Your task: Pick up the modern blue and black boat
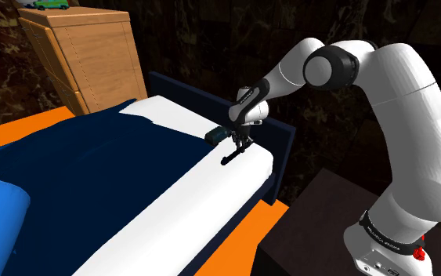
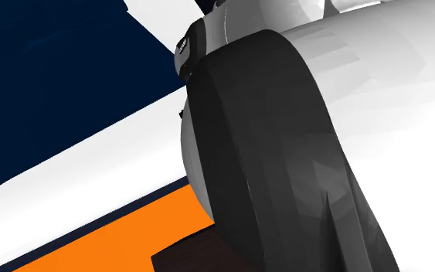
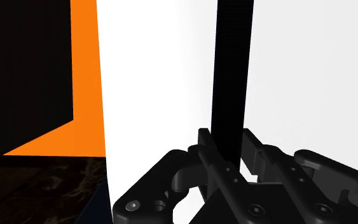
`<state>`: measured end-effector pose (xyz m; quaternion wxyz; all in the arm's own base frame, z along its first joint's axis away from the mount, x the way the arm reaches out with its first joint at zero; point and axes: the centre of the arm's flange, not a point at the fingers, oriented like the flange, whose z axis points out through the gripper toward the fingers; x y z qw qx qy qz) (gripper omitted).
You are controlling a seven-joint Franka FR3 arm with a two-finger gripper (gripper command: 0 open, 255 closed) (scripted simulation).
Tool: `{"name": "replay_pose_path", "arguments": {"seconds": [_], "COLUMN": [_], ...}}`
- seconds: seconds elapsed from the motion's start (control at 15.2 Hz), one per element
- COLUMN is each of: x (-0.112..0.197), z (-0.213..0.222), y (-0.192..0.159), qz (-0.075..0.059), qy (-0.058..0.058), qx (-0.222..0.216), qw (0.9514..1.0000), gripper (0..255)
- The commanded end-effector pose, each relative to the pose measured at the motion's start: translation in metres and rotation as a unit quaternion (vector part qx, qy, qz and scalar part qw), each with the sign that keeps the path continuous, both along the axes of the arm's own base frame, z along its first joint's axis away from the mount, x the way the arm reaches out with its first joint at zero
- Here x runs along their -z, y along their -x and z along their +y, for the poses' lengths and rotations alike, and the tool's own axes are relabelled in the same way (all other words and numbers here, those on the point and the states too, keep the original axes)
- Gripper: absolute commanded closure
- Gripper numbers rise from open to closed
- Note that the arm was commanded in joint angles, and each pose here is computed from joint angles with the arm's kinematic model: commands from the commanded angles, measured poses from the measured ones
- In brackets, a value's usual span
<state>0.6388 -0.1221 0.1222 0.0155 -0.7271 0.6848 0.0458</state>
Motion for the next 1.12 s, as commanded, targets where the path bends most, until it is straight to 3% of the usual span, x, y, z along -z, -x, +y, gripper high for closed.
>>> {"name": "replay_pose_path", "arguments": {"seconds": [0.0,1.06], "x": [-0.005,-0.080], "z": [0.000,0.000], "y": [0.000,0.000], "qz": [0.000,0.000], "qy": [0.000,0.000], "qx": [0.000,0.000], "qw": [1.0000,1.0000], "gripper": [255,255]}}
